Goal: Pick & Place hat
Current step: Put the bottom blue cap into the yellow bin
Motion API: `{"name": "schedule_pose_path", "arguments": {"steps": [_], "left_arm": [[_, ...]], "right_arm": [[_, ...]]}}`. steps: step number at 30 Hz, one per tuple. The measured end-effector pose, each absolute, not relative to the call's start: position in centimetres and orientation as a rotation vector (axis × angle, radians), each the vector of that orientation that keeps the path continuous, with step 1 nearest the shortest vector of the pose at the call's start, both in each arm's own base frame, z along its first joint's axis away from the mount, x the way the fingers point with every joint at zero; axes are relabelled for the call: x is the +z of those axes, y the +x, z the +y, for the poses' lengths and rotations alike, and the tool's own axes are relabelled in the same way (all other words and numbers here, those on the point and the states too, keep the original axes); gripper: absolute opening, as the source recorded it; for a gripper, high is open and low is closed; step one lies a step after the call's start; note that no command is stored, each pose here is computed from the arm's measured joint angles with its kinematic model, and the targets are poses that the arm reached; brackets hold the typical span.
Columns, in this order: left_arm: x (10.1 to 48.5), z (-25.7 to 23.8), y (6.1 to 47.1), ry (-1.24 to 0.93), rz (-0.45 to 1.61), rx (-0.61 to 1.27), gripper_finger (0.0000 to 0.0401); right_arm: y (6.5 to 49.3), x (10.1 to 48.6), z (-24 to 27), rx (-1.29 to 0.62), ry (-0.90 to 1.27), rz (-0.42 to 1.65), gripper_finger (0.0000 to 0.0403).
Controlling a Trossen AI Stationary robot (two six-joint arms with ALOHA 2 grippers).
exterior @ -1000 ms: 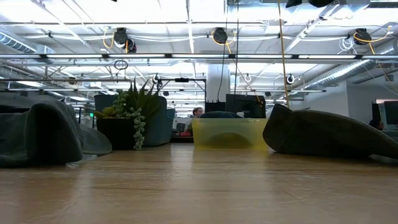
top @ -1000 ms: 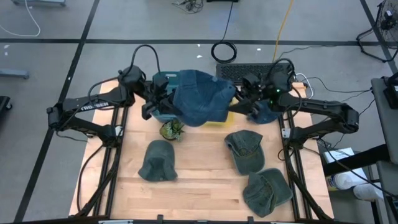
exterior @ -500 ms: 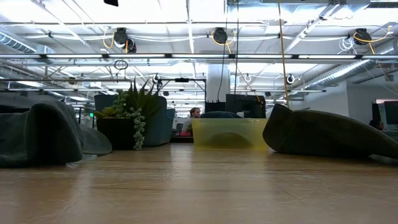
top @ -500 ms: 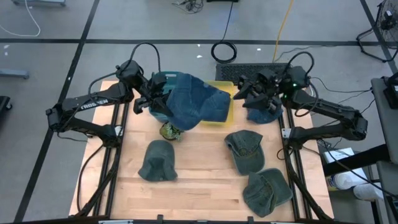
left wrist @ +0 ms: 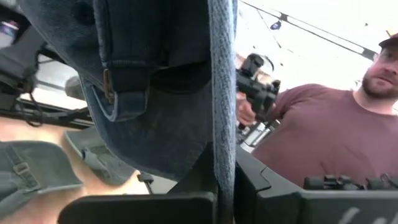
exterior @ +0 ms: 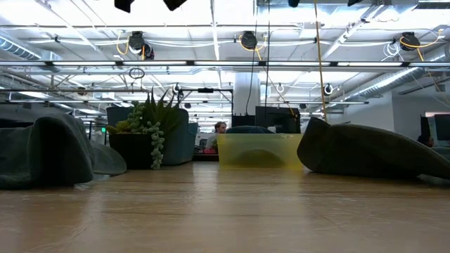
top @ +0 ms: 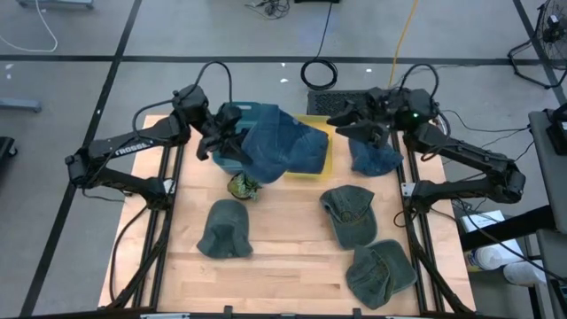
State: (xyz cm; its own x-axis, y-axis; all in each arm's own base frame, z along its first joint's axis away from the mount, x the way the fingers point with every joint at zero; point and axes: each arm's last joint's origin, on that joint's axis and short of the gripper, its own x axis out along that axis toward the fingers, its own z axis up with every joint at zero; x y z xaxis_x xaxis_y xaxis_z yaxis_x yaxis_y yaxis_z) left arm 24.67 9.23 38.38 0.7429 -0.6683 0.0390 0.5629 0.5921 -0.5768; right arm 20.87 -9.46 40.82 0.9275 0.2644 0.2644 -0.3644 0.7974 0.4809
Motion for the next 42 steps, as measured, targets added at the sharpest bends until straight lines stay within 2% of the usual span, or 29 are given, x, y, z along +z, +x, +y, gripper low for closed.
{"name": "schedule_pose_path", "arguments": {"steps": [12, 23, 36, 42], "left_arm": [[37.7, 8.1, 25.9, -0.691, 0.219, -0.662, 0.0009], [36.0, 5.7, 27.3, -0.7, 0.281, -0.489, 0.0009], [35.5, 3.2, 28.2, -0.677, 0.283, -0.382, 0.0009], [34.1, 2.1, 28.6, -0.625, 0.356, -0.234, 0.0009]], "right_arm": [[20.8, 39.7, -10.3, 0.265, 0.53, -0.113, 0.0217], [20.5, 38.8, -11.2, 0.22, 0.527, -0.046, 0.0221], [21.3, 37.6, -11.7, 0.208, 0.531, 0.018, 0.0285], [23.3, 36.4, -11.8, 0.236, 0.478, 0.035, 0.0284]]}}
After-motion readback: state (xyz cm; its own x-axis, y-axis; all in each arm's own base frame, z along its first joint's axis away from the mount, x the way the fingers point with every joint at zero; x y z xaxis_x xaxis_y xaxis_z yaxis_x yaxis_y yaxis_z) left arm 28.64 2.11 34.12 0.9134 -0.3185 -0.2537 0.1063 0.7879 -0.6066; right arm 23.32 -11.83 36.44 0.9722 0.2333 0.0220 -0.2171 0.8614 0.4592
